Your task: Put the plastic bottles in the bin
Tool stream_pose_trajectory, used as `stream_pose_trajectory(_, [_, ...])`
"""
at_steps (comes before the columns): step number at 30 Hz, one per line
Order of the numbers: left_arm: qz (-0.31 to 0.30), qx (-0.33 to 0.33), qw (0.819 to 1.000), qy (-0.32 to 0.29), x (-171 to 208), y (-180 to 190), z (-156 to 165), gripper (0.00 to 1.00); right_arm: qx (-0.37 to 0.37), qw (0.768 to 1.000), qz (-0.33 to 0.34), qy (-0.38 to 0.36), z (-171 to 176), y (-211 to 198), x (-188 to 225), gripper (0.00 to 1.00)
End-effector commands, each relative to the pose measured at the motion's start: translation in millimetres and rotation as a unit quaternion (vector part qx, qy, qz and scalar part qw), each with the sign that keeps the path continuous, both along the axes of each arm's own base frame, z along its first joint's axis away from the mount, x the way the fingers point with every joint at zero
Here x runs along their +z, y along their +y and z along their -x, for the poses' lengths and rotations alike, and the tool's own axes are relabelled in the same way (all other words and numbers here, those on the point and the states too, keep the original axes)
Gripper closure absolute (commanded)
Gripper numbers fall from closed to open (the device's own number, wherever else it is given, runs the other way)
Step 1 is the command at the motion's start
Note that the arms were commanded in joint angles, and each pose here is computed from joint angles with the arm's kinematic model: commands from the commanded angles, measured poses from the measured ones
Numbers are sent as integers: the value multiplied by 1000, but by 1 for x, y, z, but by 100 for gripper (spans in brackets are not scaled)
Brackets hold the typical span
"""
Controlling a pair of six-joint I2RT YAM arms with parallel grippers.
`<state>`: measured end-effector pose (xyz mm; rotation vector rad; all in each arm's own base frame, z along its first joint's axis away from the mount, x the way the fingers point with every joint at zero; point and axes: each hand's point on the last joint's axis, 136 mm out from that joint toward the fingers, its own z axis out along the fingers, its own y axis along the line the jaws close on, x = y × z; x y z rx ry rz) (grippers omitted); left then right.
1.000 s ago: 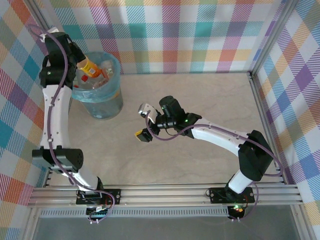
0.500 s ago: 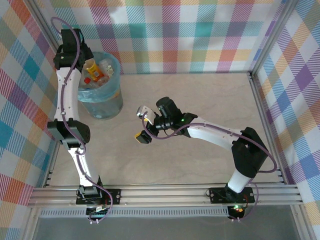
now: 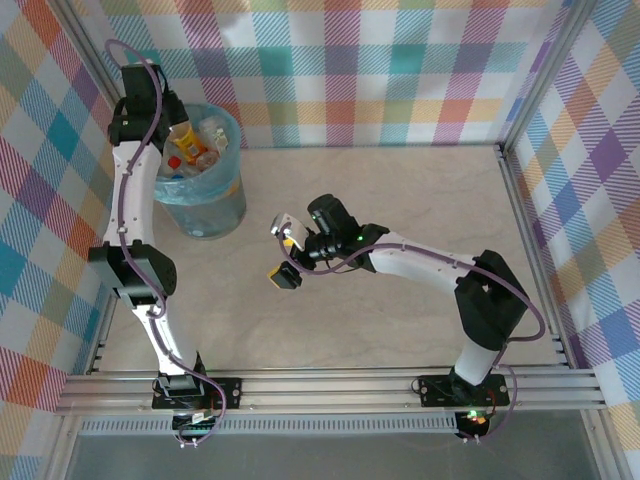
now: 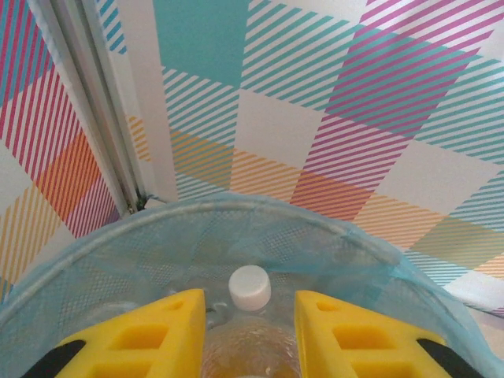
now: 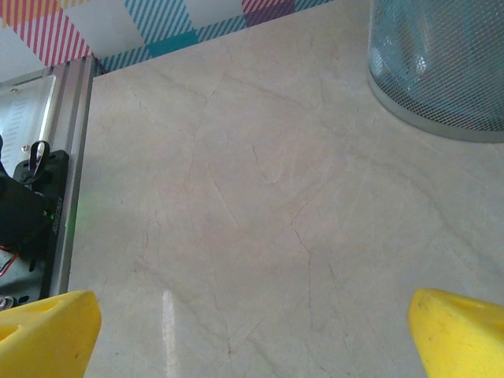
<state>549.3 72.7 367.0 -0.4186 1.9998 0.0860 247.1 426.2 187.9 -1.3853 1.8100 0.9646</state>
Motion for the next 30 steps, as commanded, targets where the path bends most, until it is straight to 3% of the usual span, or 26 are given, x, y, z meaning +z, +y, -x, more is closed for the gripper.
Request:
stream_pose_trajectory(1, [58,-9,983,177,-125,-3,17,100,13,1000,-15,6,3,6,16,0])
stream_pose_trajectory(6, [52,2,984,169,-101,6,25,100,13,1000,-16,9,4,7,17,0])
stream_pose_trajectory(19, [20,1,997,73,5,8,49,100,18,999,-27,25,8,9,24,0])
stream_pose_trajectory(26, [-12,13,996,83,15,15,69,100,20,999,-25,29,10,8,21,0])
stream_pose_trajectory(30, [-37,26,993,112,-1,24,67,100,22,999,-25,34,12,9,20,0])
